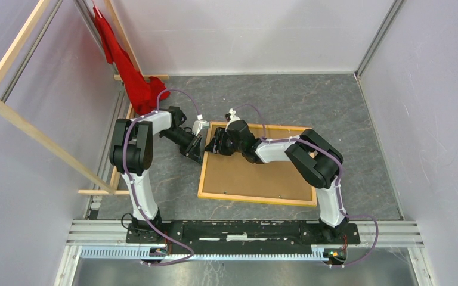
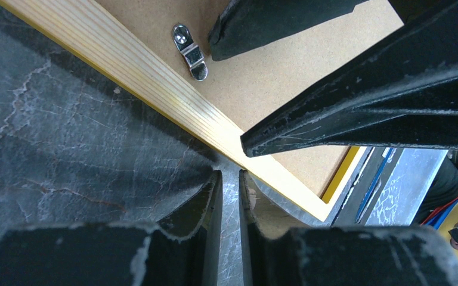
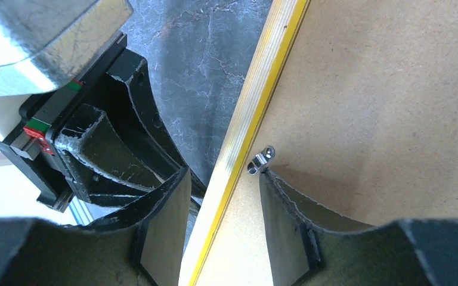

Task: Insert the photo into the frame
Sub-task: Install the photo frame at the center of the board.

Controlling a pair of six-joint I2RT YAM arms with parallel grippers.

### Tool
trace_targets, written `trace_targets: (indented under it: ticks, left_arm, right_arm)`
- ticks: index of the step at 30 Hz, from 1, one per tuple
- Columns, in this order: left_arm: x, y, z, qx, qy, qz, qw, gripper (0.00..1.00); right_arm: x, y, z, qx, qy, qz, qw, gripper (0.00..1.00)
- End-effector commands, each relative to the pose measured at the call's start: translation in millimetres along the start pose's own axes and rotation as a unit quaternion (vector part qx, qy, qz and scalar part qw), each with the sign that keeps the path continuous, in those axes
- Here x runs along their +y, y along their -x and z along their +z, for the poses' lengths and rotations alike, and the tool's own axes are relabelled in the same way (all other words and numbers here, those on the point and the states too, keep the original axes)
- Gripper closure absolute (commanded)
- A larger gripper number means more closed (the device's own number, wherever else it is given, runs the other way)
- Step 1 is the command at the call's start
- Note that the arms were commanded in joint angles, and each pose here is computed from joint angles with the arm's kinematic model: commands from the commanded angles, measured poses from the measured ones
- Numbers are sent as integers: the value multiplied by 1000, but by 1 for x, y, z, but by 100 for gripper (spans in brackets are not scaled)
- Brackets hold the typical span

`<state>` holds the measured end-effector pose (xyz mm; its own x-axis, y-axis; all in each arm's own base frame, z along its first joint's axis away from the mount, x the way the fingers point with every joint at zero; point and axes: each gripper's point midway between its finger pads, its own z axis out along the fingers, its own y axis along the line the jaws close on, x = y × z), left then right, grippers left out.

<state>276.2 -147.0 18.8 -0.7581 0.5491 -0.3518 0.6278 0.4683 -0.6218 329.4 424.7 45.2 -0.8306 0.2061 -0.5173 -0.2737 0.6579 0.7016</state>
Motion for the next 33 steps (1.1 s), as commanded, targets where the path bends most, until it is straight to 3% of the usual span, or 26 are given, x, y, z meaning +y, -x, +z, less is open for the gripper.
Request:
trace_targets:
  ticks: [1, 25, 33]
  left_arm:
    - [0, 10, -4, -15, 3, 8, 1000, 77]
    - [-1, 14, -7, -19, 9, 19, 1000, 77]
    - [-1, 15, -15, -13, 20, 27, 999, 76]
  right_arm:
    - [-6, 7, 7, -11, -16, -13, 1000, 47]
    - [-9, 5, 17, -5, -17, 0, 1000, 49]
    - [10, 20, -6, -23, 5, -33, 999, 46]
